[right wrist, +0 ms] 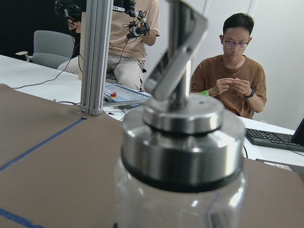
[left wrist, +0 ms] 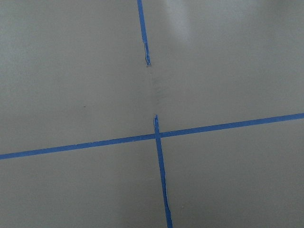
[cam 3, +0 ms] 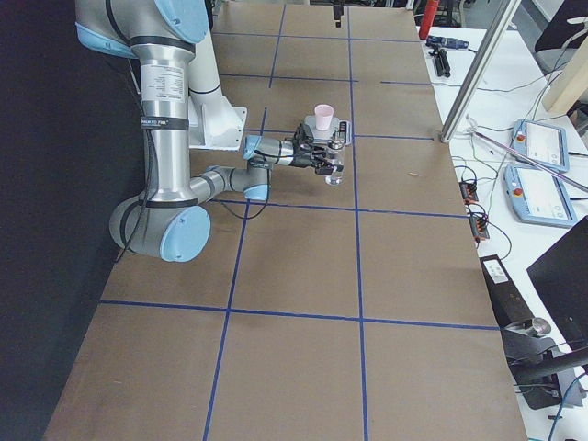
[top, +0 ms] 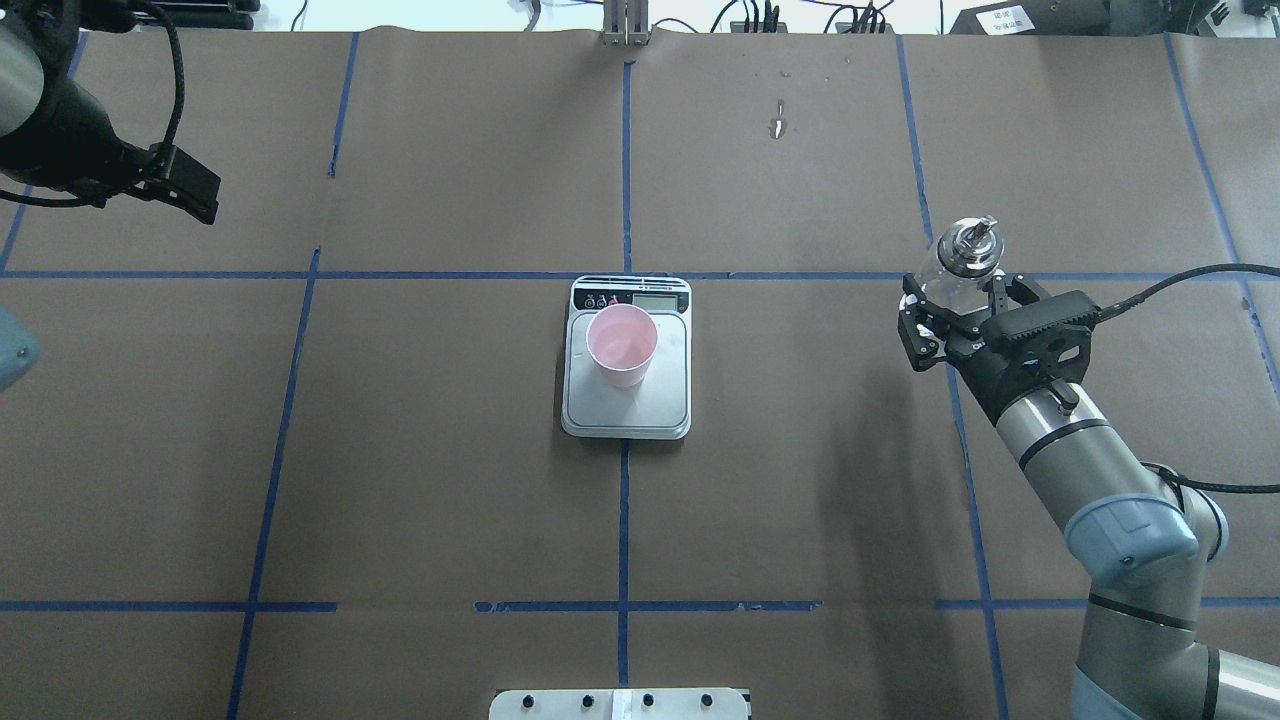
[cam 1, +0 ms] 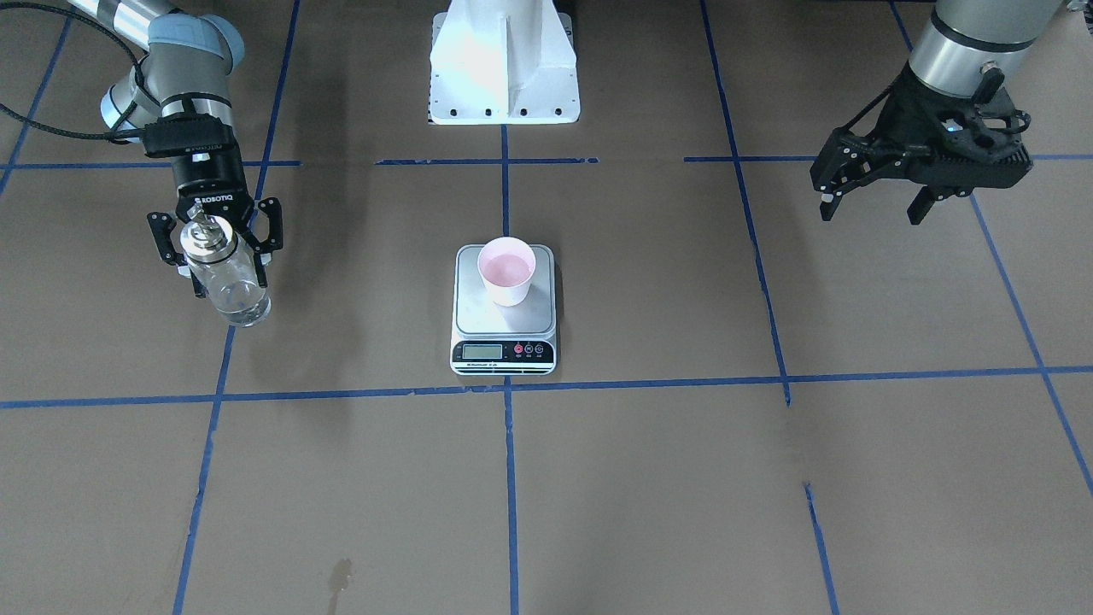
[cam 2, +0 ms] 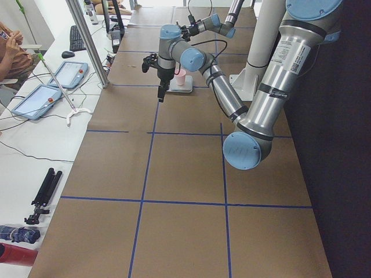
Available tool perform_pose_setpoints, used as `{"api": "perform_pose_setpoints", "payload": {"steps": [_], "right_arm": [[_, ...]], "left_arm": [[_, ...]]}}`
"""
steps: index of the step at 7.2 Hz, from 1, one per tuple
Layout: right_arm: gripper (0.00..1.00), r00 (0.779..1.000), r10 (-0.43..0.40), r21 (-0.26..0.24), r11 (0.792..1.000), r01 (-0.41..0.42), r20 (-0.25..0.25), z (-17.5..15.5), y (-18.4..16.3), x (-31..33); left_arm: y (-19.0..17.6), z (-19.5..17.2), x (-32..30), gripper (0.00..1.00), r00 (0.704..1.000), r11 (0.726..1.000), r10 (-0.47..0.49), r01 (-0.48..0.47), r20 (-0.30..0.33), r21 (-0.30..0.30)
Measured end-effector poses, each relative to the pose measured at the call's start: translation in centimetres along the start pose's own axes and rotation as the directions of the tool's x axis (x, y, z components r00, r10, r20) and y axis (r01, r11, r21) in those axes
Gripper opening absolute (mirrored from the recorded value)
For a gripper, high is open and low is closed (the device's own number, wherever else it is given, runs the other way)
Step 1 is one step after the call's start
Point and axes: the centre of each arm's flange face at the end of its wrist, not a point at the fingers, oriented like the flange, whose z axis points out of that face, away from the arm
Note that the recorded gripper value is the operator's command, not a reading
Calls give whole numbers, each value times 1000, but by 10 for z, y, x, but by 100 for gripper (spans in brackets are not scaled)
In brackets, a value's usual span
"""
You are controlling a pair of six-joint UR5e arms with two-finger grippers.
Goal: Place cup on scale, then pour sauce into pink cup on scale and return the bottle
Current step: 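Lift the bottle with the right gripper and carry it toward the scale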
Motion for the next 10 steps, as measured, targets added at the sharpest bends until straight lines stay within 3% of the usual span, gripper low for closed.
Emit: {"api": "perform_pose_setpoints", "payload": {"steps": [2,4,7,9,10], "right_arm": [[0,986,-164,20,986,165,-39,11,-17,-17],[0,971,-229,13,973,230,-66,23,-34,-41],[0,942,-309,-13,951,310,-133,40,-60,-78],[0,904,-399,-29,917,399,-153,44,-66,-88],[0,869,-462,-43,886,462,-179,45,-67,-90]], "left_arm": [[-5,-6,-8,100,1000,1000,-14,14,4,15],[-16,-14,-37,100,1000,999,-2,0,30,38],[-29,-1,-108,100,987,990,133,-137,90,35],[-35,28,-175,100,961,966,247,-254,124,47],[-39,35,-210,100,938,946,315,-323,147,32]]}}
